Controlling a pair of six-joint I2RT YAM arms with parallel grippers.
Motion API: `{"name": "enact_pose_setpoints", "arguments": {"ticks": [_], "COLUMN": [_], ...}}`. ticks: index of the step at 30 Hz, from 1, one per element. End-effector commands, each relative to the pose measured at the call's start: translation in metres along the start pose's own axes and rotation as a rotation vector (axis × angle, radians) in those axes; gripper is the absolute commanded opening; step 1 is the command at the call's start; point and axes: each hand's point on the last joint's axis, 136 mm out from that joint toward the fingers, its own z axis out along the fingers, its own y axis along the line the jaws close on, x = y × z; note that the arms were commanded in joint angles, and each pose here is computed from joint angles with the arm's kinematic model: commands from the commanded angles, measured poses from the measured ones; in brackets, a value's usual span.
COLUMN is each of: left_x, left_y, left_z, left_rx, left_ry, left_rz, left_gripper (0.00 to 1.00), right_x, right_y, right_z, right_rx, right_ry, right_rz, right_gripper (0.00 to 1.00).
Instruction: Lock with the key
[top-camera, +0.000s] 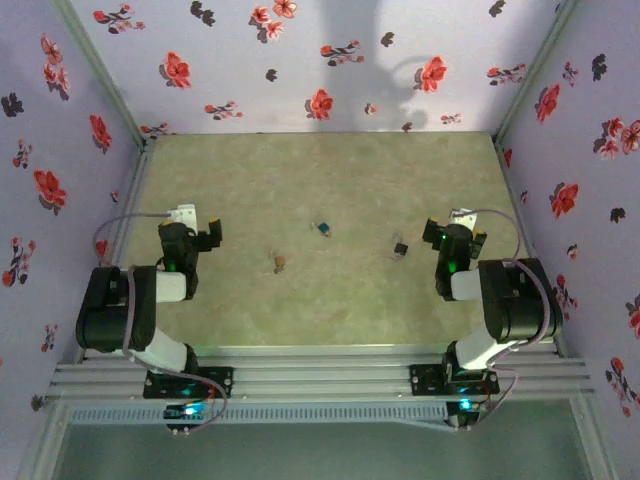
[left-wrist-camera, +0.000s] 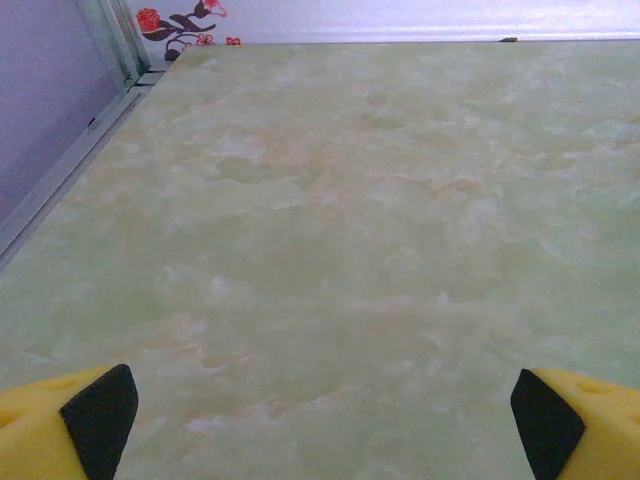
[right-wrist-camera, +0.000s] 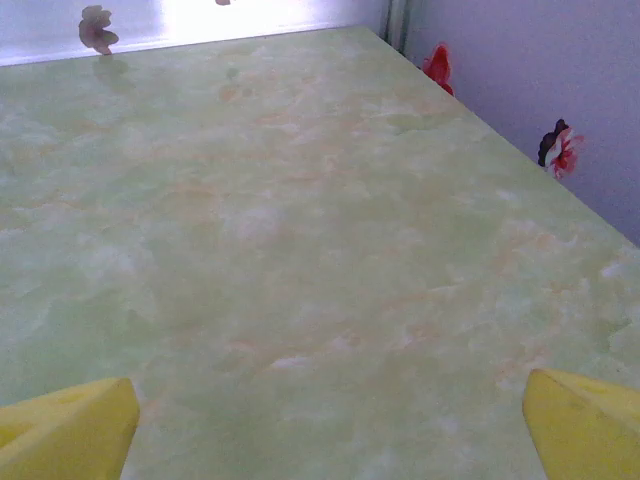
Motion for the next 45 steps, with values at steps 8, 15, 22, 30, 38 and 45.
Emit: {"name": "enact_pose_setpoints", "arguments": {"ticks": [8, 15, 22, 30, 38, 45], "left_x": [-0.002, -0.002, -0.002, -0.002, -0.028, -0.105], "left_y": [0.002, 0.001, 0.001, 0.001, -0.006, -0.047], "left_z": [0.002, 0.003, 0.002, 0.003, -0.013, -0.047], "left_rx": [0.003, 0.004, 0.004, 0.005, 0.034, 0.162], "left_ry": [-0.004, -0.004, -0.004, -0.003, -0.014, -0.121], "left_rz": [0.020, 0.020, 0.020, 0.020, 0.054, -0.144], "left_gripper": [1.00, 1.00, 1.00, 1.00, 1.00, 1.00], "right_x": [-0.012, -0.012, -0.012, -0.012, -0.038, -0.127], "right_y": [0.001, 0.001, 0.001, 0.001, 0.018, 0.028], "right_z": [0.002, 0.002, 0.002, 0.002, -0.022, -0.090], "right_rx": [-0.008, -0.007, -0.007, -0.007, -0.104, -0.265], "right_ry": [-0.028, -0.029, -0.030, -0.028, -0.022, -0.162], "right_rz": [0.029, 0.029, 0.030, 0.028, -0.024, 0.216], "right_gripper": [0.99, 0.99, 0.99, 0.99, 0.99, 0.99]}}
